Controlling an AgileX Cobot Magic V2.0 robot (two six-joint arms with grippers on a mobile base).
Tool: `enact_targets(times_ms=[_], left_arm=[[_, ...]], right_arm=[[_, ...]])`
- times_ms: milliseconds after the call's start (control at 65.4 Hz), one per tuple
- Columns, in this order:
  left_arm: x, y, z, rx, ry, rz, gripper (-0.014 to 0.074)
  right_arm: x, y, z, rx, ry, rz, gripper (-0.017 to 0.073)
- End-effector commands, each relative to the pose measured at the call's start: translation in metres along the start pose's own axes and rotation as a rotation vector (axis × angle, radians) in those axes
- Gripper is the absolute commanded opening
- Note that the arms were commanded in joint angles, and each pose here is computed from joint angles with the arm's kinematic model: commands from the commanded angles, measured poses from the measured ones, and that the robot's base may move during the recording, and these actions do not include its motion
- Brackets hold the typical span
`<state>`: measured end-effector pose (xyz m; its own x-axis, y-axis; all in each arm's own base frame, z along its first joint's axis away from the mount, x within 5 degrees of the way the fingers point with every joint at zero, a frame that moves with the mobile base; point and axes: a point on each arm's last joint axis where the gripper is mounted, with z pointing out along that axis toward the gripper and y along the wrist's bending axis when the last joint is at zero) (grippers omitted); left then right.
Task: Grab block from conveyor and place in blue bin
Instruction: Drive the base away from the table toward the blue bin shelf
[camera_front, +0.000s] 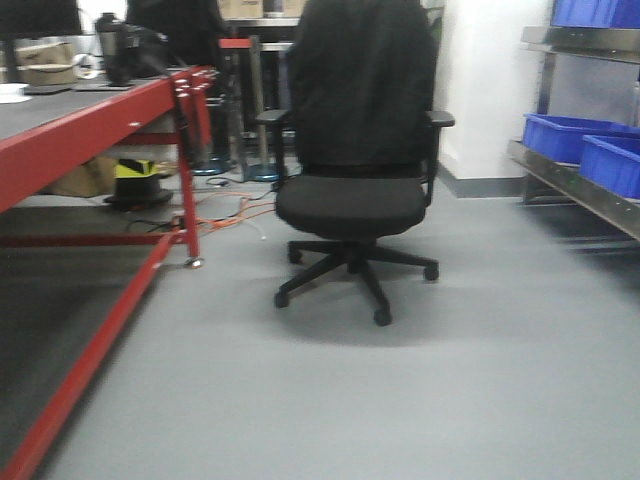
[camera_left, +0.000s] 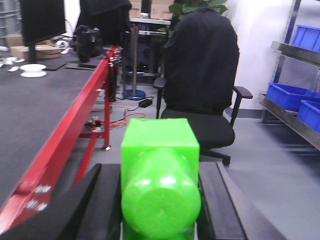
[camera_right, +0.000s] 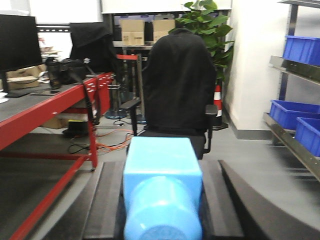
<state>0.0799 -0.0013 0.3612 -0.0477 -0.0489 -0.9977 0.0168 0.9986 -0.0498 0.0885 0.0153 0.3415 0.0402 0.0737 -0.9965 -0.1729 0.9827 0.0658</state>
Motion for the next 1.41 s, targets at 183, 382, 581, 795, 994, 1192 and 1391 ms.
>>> enact_targets(times_ms=[183, 382, 581, 795, 994, 1192, 1391], left_arm=[[-0.0023, 0.0, -0.0005, 0.0, -0.026, -0.003, -0.0111], [-0.0023, 0.0, -0.0005, 0.0, -0.026, -0.003, -0.0111], [-0.0022, 0.0, -0.0005, 0.0, -0.026, -0.003, -0.0111], [-0.0022, 0.0, -0.0005, 0.0, -0.026, -0.003, -0.0111], [-0.0022, 0.0, -0.0005, 0.0, -0.026, -0.003, -0.0111], [-0.0022, 0.0, -0.0005, 0.0, -0.026, -0.003, -0.0111], [-0.0022, 0.0, -0.0005, 0.0, -0.026, -0.003, -0.0111]], right_arm=[[-0.0016, -0.0003, -0.0006, 0.003, -0.024, -0.01, -0.0162], [-0.0016, -0.0003, -0.0006, 0.003, -0.024, -0.01, -0.0162], [-0.0016, -0.0003, -0.0006, 0.003, -0.024, -0.01, -0.0162], [-0.0016, -0.0003, -0.0006, 0.003, -0.024, -0.01, -0.0162], [-0.0018, -0.0003, -0.0006, 0.003, -0.026, -0.01, -0.0162], [-0.0018, -0.0003, -0.0006, 0.003, -0.026, -0.01, -0.0162], [-0.0018, -0.0003, -0.0006, 0.003, -0.026, -0.01, -0.0162]])
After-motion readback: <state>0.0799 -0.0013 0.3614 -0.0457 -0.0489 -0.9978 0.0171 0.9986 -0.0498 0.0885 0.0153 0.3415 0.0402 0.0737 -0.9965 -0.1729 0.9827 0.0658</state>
